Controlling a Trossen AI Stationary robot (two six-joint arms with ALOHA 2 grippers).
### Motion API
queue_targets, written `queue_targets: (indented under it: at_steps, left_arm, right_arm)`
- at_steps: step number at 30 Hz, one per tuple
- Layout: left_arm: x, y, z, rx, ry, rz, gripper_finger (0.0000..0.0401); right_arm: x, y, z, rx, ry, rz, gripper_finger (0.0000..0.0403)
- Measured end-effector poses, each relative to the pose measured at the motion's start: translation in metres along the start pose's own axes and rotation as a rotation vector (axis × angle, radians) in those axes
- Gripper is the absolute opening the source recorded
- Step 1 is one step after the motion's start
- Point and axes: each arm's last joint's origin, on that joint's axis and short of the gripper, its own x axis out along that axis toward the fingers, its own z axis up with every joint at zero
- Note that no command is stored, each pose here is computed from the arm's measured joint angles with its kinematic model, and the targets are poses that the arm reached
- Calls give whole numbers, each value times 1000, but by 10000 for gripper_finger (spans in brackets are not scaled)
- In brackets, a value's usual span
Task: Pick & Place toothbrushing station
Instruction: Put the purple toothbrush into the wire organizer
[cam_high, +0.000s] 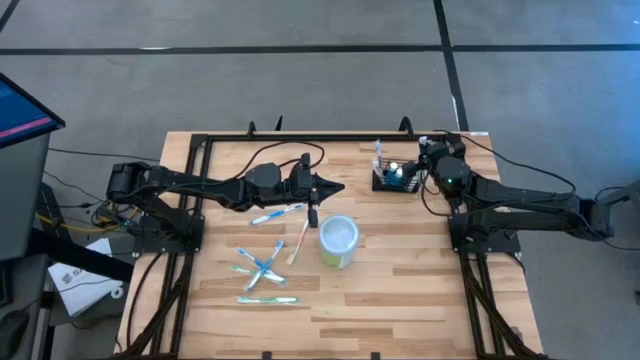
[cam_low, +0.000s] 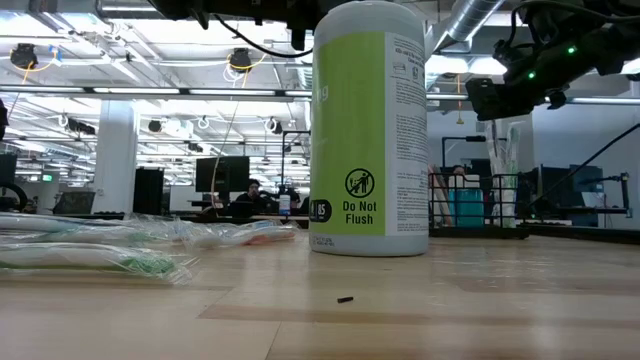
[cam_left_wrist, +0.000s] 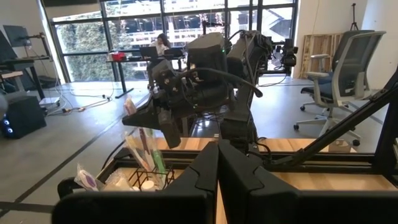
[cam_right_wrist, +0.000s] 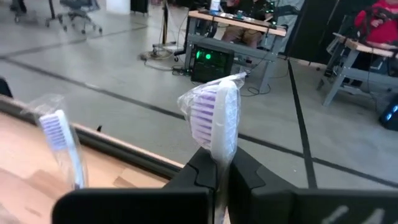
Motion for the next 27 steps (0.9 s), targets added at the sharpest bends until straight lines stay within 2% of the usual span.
queue_targets:
  at_steps: [7,11,14,16,27]
  left_arm:
    - [0,-1,0,-12,0,-1,0]
    - [0,0,0,-11,1,-1,0]
    - [0,0,0,-11,0,-1,0]
    - [0,-1,0,-10,0,-1,0]
    - [0,-1,0,-10,0,-5,0]
  right_arm:
    - [2,-3,-24,113,-73,1,2]
    - [2,-4,-41,78,-28,12,2]
    - [3,-5,-47,123,-36,7,2]
    - [4,-7,-54,108,-14,-6,2]
    - [4,-7,-54,124,-12,-10,11]
